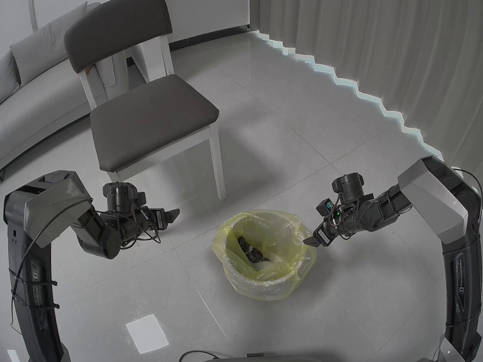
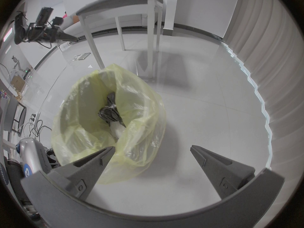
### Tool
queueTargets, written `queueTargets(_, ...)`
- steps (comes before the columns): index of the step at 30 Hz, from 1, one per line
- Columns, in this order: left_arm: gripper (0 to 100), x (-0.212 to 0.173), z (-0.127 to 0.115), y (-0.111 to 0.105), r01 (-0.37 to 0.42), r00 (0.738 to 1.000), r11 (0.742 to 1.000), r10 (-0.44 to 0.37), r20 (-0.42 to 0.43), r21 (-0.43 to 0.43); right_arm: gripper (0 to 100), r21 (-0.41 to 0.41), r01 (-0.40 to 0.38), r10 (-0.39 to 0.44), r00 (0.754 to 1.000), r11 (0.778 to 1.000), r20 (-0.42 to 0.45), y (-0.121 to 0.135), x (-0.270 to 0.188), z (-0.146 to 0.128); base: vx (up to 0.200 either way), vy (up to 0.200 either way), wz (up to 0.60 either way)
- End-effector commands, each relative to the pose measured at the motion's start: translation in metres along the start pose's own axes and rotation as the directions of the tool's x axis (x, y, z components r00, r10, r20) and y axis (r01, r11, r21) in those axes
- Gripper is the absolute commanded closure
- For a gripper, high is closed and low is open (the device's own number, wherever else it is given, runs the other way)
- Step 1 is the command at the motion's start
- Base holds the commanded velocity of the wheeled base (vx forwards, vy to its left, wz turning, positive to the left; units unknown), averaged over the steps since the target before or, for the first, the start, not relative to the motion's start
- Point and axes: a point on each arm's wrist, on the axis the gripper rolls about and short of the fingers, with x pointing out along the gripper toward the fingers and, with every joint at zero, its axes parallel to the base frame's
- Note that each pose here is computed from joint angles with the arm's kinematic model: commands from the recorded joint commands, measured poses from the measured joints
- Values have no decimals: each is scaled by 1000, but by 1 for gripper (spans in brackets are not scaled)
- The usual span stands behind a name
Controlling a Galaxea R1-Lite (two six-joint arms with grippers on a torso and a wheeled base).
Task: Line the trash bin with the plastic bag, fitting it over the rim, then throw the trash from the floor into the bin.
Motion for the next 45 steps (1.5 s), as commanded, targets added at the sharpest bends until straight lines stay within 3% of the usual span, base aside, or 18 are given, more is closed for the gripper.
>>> queueTargets(1, 0, -2, 2, 1, -3, 1000, 1000, 3, 5, -3, 0, 17, -1, 2, 999, 1000, -42, -4, 26, -17, 0, 0, 0)
queueTargets(6, 0, 0, 0, 2, -5, 1000, 1000, 5, 1, -4, 0, 38, 11, -8, 998, 999, -63, -18, 33, -21, 0, 0, 0)
queueTargets(20, 0, 8, -5, -4, 13, 1000, 1000, -13, 14, 6, 0, 57, -3, 10, 994, 998, -109, -23, 42, -30, 0, 0, 0)
queueTargets(26, 0, -15, 26, -6, 15, 995, 1000, -16, 94, 12, 0, 64, 62, -61, 998, 996, -19, -43, -35, 2, 0, 0, 0)
queueTargets(31, 0, -47, 50, -12, 31, 987, 999, -34, 157, 22, 0, 66, 103, -107, 992, 992, 64, -45, -99, 22, 0, 0, 0)
queueTargets(39, 0, -155, 90, -31, 72, 946, 995, -89, 312, 63, 0, 165, 182, -219, 945, 969, 243, -18, -248, 26, 0, 0, 0)
queueTargets(43, 0, -209, 94, -37, 64, 923, 995, -87, 376, 74, 0, 253, 246, -322, 889, 936, 326, 0, -303, 11, 0, 0, 0)
queueTargets(44, 0, -209, 94, -37, 64, 923, 995, -87, 376, 74, 0, 253, 246, -322, 889, 936, 326, 0, -303, 11, 0, 0, 0)
queueTargets(45, 0, -240, 90, -42, 63, 910, 994, -92, 404, 84, 0, 294, 266, -367, 852, 918, 373, 12, -331, -1, 0, 0, 0)
